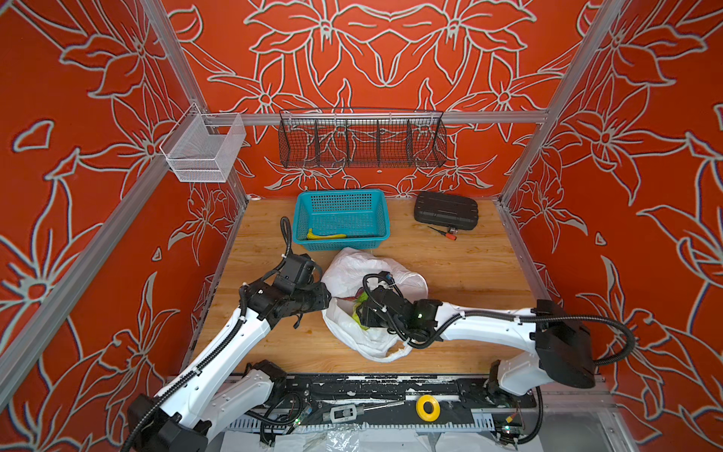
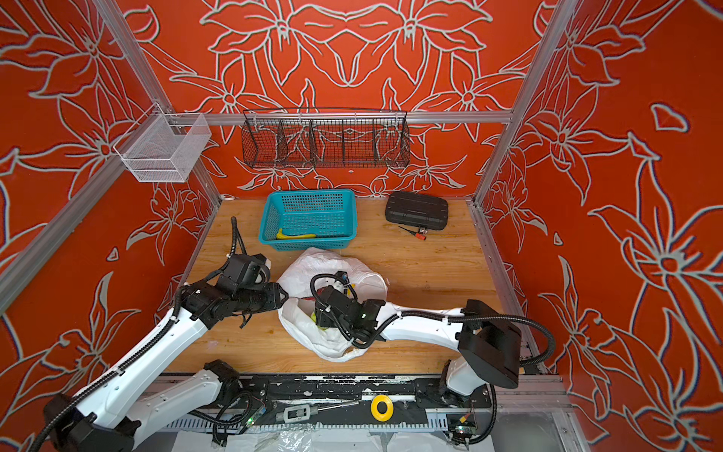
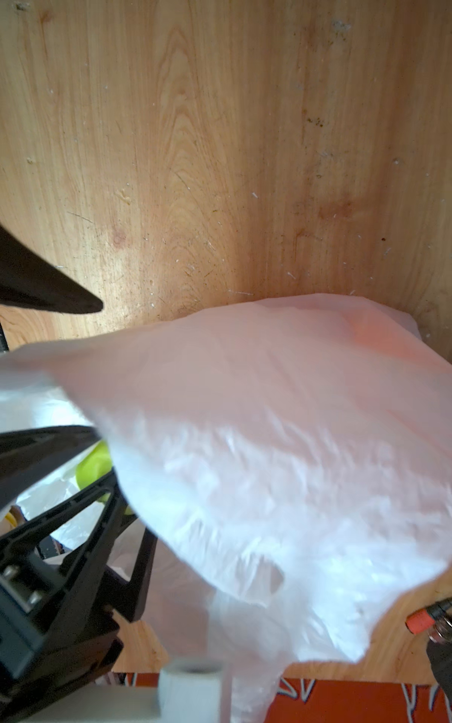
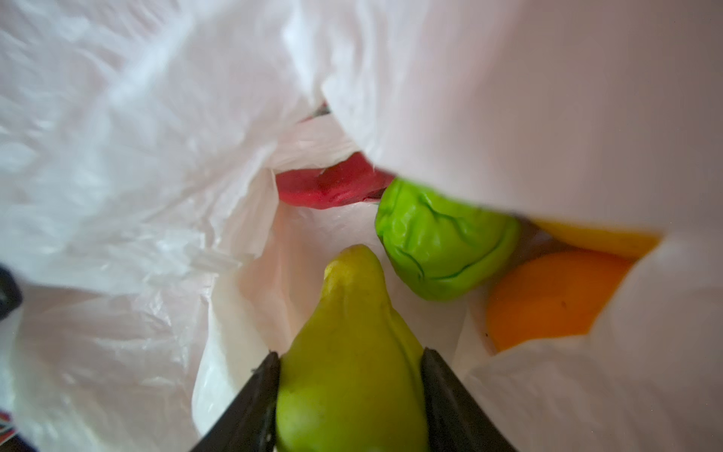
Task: Untie the knot of the plastic bag and take out the fruit
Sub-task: 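Close the right gripper on the green pear inside the bag, then lift the green pear out of the bag with the right gripper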
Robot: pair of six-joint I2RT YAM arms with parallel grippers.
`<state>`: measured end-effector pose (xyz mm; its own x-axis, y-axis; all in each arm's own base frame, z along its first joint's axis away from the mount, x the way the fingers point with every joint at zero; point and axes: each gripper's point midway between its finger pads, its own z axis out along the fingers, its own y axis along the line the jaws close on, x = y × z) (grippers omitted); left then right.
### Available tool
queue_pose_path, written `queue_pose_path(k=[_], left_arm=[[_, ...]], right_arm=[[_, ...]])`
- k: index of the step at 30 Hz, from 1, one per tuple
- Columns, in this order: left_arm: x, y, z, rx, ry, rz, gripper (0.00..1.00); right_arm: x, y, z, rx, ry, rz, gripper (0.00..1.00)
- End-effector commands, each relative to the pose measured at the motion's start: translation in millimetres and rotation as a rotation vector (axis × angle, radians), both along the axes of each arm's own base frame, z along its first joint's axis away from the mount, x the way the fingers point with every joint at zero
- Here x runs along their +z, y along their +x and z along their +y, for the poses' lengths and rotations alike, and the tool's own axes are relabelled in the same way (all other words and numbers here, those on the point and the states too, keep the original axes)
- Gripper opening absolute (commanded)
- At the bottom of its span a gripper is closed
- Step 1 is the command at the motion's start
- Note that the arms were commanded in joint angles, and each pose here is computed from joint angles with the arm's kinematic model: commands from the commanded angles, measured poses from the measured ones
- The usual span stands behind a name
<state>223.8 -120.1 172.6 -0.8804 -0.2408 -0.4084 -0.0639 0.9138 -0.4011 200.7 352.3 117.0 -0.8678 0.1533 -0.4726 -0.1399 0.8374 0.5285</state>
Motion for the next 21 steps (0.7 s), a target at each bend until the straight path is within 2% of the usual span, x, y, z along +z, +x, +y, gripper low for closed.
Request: queue_pose_path(k=[1, 7, 15, 19, 21], left_arm=[[19.5, -0.3, -9.0, -0.045, -0.048, -0.047, 0.49], [46.3, 0.5, -16.8, -0.079, -0.108, -0.123, 0.58], [86.5, 8.9, -28.9, -0.130, -0.179, -0.250, 0.61], [124.2, 17.0, -48.9, -0.237, -0.267, -0.414, 0.67], [140.7, 21.0, -56.2, -0.291, -0.280, -0.507, 0.74]], right_arm=[[25.0, -2.0, -2.3, 0.025, 0.052, -0.065, 0.56], [67.2, -3.6, -13.8, 0.058, 0.097, -0.161, 0.56], [131.8, 9.8, -30.0, 0.018, 0.204, -0.268, 0.57], [160.4, 32.8, -38.3, -0.026, 0.318, -0.272, 0.57], [173.3, 46.0, -43.9, -0.047, 0.367, -0.271, 0.57]])
